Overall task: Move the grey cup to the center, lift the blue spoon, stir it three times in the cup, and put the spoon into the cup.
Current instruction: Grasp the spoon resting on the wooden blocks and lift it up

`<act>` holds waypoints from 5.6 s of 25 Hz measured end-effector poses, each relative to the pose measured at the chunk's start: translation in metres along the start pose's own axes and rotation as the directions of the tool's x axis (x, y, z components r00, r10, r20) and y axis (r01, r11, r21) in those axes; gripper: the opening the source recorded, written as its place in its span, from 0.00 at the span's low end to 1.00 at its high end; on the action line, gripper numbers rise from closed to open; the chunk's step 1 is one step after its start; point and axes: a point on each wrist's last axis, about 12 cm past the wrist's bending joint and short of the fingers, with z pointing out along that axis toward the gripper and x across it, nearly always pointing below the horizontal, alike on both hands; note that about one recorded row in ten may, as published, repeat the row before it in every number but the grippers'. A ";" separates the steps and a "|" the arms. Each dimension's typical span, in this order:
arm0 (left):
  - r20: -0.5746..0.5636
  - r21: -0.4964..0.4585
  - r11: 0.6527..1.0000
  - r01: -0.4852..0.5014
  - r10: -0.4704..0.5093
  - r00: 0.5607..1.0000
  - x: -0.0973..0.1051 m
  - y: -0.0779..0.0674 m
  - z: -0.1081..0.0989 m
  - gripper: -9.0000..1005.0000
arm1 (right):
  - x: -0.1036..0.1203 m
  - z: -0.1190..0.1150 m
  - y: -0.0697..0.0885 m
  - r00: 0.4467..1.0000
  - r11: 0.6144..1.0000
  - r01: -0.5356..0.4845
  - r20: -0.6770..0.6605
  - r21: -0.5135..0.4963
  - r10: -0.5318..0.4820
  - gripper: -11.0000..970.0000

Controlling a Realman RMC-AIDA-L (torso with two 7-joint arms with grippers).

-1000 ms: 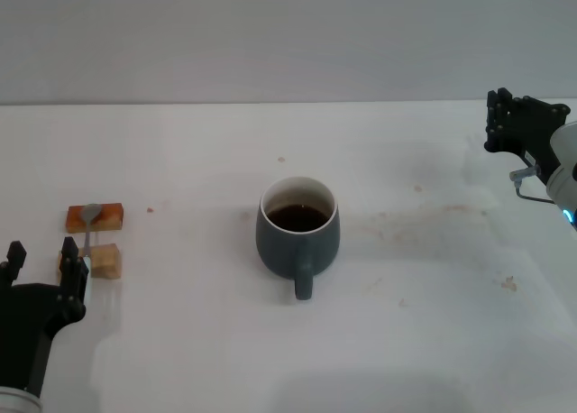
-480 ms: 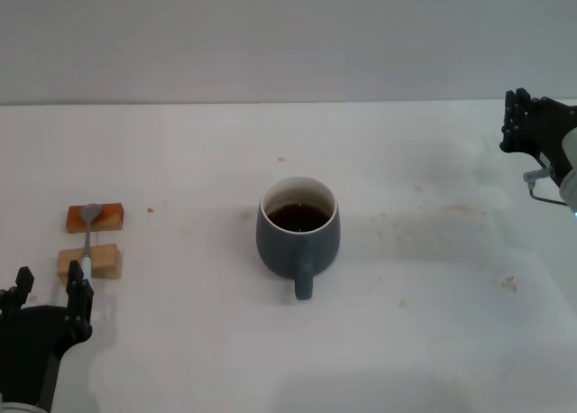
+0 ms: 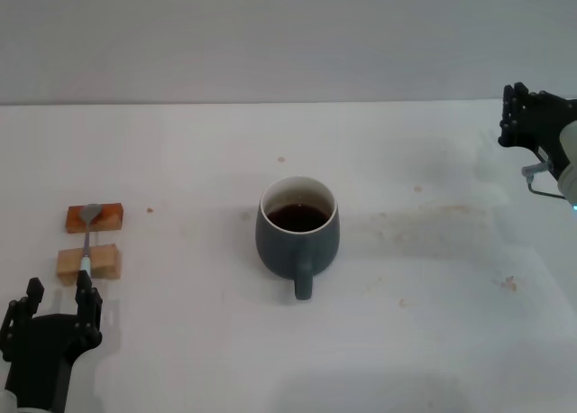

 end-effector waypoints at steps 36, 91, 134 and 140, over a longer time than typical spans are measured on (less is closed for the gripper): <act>-0.054 0.046 0.999 0.020 -0.018 0.998 0.007 -0.008 0.003 0.56 | -0.004 0.003 0.002 0.999 0.999 0.046 0.010 -0.004 -0.046 0.09; -0.051 0.046 0.999 0.020 -0.018 0.999 0.006 -0.008 0.009 0.27 | -0.006 0.005 0.004 0.999 0.999 0.048 0.015 -0.011 -0.048 0.09; -0.045 0.044 0.999 0.017 -0.015 0.999 0.006 -0.007 0.010 0.15 | -0.007 0.007 0.005 0.999 0.999 0.046 0.013 -0.014 -0.045 0.09; -0.042 0.041 0.999 0.017 -0.015 0.999 0.005 -0.007 0.010 0.15 | -0.008 0.007 0.005 0.999 0.999 0.047 0.014 -0.016 -0.046 0.09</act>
